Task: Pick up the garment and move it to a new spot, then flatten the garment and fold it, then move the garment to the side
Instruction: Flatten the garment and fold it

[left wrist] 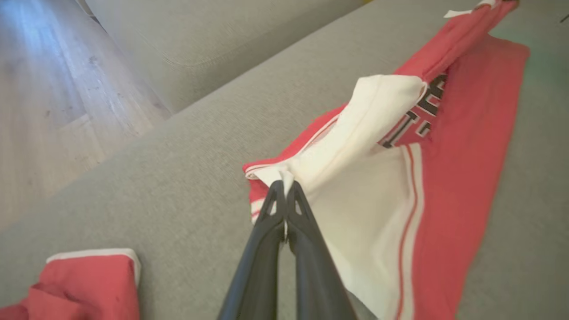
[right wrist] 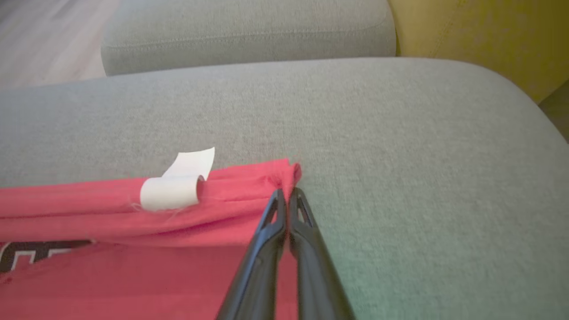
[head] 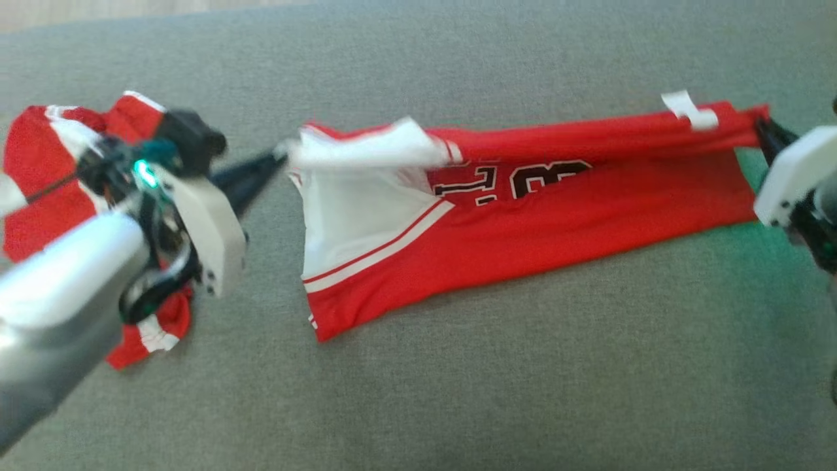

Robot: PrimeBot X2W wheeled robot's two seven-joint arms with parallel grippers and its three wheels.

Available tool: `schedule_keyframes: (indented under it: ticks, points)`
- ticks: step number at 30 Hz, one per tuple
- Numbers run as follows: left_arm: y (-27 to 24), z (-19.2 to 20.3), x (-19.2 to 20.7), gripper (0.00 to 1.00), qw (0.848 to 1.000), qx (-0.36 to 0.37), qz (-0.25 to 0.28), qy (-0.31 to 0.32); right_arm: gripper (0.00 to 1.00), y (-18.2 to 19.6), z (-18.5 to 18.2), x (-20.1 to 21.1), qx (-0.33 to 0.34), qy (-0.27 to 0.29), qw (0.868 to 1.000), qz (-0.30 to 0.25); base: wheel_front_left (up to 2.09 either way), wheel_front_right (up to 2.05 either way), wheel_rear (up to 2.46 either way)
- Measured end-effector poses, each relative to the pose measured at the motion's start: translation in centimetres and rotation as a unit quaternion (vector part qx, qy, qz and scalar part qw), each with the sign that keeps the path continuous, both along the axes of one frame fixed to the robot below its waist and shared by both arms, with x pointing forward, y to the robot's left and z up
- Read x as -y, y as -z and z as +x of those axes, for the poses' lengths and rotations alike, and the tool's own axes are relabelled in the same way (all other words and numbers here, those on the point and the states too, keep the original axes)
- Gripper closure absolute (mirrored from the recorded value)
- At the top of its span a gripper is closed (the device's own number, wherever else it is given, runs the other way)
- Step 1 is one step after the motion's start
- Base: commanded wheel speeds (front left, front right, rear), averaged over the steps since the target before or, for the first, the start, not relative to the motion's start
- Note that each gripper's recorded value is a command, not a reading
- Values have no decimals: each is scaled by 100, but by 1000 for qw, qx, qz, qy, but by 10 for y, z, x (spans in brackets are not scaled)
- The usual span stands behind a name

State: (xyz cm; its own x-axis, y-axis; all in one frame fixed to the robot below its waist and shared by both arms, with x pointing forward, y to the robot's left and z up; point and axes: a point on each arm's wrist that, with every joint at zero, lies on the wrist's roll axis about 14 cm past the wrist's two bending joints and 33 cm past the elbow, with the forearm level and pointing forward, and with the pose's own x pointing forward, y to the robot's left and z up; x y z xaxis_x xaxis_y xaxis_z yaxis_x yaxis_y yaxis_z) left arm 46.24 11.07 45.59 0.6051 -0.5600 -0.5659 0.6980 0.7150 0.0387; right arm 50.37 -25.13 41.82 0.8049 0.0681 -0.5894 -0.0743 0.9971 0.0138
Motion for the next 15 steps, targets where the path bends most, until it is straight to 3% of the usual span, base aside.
schedule_keyframes:
  ticks: [5,15]
  points:
    - [7,-40,3,100,998,-51,13,21,100,9,-20,7,-47,-10,999,-6,0,0,0]
    - [29,-78,13,100,991,-119,28,44,100,18,-36,16,-110,-22,994,-19,0,0,0]
